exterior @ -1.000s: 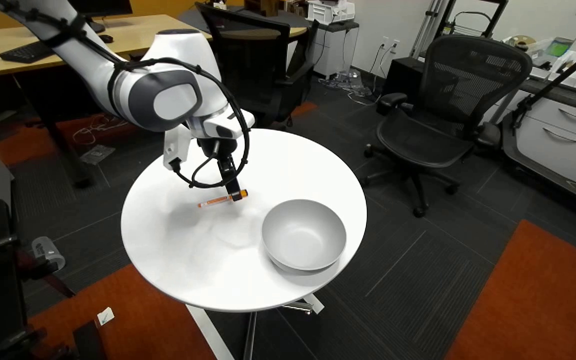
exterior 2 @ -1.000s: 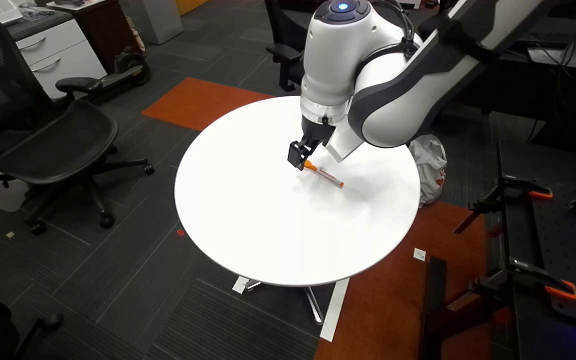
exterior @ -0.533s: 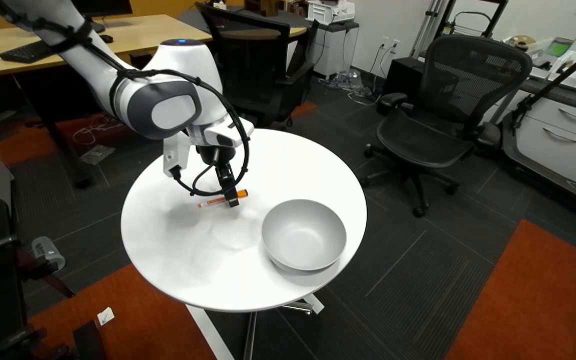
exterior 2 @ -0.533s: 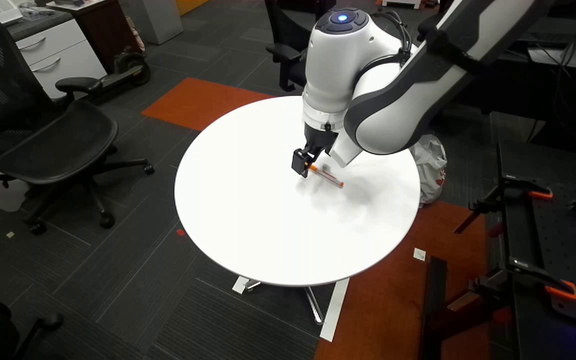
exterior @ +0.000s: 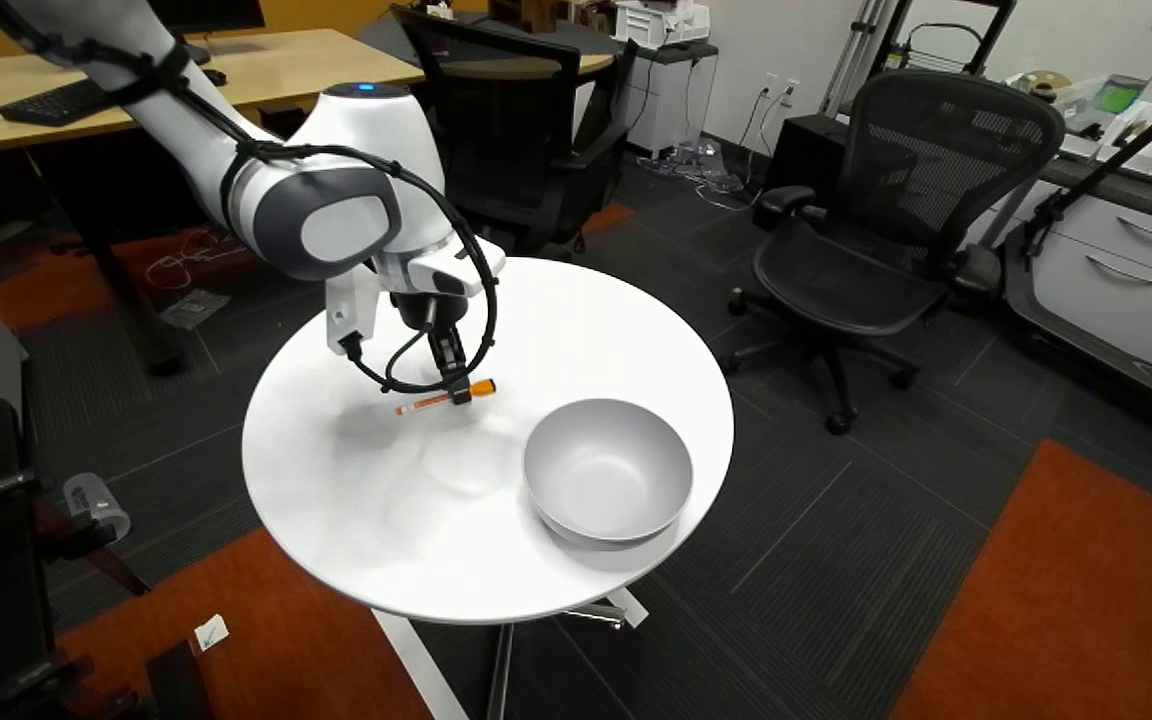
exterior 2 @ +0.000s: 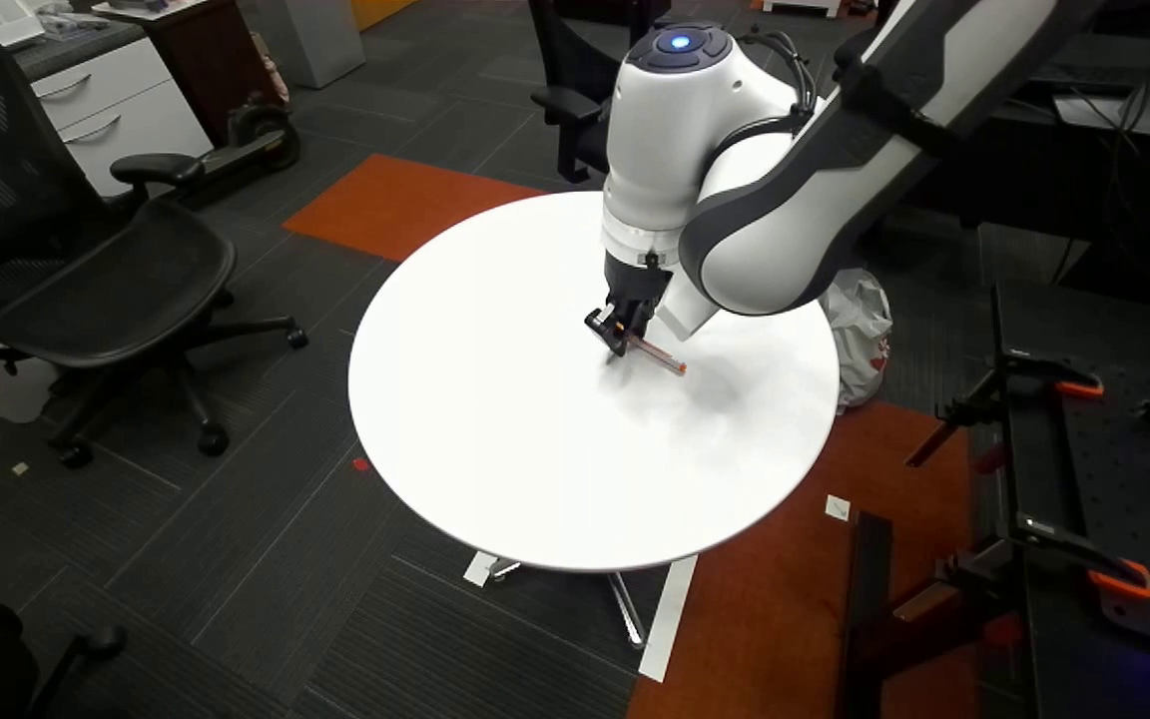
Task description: Put the pen in the bowl, take it out and put it on the table then place it back in the bowl
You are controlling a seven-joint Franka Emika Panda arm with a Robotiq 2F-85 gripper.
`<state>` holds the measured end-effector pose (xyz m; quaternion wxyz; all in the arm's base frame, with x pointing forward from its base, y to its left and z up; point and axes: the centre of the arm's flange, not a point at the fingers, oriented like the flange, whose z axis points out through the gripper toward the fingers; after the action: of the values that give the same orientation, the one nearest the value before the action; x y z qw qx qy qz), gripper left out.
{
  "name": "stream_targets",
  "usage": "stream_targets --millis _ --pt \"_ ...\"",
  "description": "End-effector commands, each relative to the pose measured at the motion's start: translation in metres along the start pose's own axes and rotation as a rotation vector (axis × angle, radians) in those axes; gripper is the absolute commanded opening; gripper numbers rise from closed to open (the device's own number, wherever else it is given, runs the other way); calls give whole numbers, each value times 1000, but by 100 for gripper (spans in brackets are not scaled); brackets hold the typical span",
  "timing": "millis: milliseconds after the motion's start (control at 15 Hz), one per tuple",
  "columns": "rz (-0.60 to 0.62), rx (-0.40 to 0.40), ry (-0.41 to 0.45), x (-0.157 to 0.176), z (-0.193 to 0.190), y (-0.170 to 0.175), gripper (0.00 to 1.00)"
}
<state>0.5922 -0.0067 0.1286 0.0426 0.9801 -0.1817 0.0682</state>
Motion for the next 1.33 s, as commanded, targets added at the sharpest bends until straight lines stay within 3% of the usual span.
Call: stream_targets --millis 0,133,600,933,1267 --pt "2 21 6 4 1 3 7" --pt "8 14 12 3 -3 2 0" --pt "68 -45 146 14 -49 25 3" --pt "136 -49 214 38 -88 58 3" --pt "218 -59 218 66 -108 108 3"
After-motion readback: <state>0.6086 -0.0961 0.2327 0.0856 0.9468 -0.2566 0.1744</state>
